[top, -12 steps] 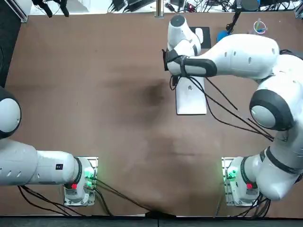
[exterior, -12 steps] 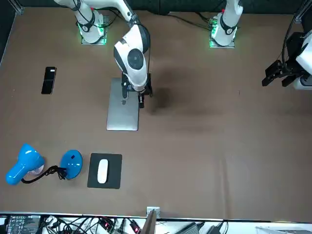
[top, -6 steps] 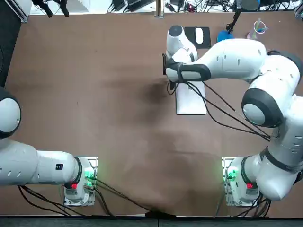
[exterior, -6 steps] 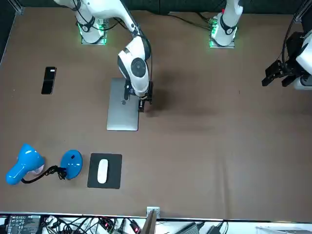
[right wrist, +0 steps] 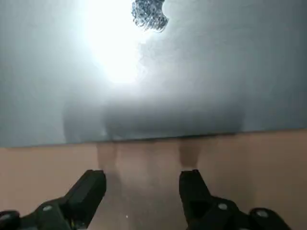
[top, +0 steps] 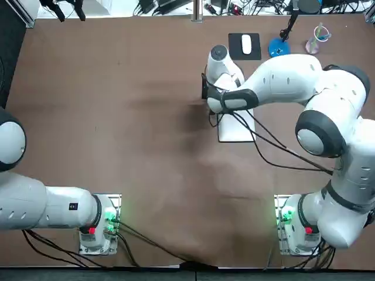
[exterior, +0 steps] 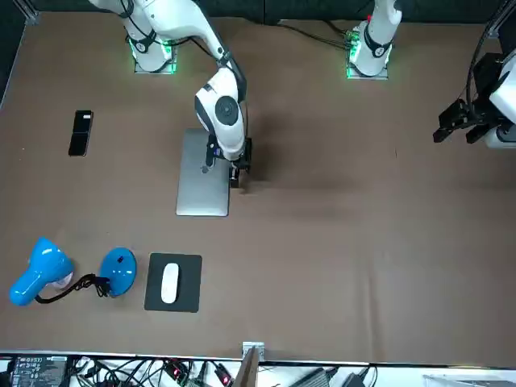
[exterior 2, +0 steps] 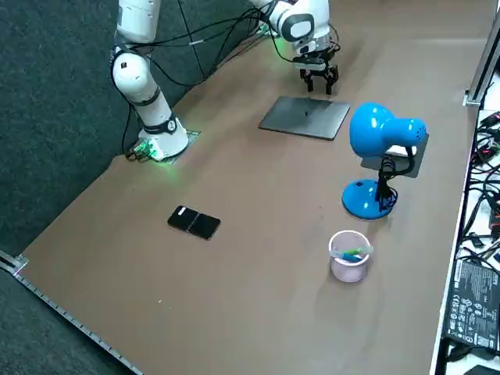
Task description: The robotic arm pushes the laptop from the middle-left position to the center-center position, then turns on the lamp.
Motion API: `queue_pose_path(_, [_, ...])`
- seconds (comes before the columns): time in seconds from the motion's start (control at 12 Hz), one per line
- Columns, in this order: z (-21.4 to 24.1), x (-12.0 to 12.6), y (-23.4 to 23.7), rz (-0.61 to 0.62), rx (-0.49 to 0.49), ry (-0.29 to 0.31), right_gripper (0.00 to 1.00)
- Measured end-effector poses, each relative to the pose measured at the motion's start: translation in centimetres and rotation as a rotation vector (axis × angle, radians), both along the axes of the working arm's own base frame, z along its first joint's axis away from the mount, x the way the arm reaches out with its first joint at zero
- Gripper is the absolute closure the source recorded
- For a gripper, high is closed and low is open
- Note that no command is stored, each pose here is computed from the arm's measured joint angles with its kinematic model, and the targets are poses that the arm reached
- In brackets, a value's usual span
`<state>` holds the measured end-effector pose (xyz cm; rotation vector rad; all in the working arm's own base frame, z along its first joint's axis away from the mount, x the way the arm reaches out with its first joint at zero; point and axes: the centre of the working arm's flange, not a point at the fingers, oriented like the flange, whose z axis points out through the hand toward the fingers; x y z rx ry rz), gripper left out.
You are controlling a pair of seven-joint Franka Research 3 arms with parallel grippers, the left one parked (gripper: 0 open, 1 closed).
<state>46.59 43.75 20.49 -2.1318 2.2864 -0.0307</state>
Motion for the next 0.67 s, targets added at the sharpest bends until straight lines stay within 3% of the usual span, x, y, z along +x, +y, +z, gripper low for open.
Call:
queue_pose_path(0.25, [-0.8, -0.6, -1.1, -0.005, 0.028, -0.034, 0.05])
queue_pose_path(0.67, [-1.7, -1.4, -2.0, -0.009, 0.021, -0.029, 0.05])
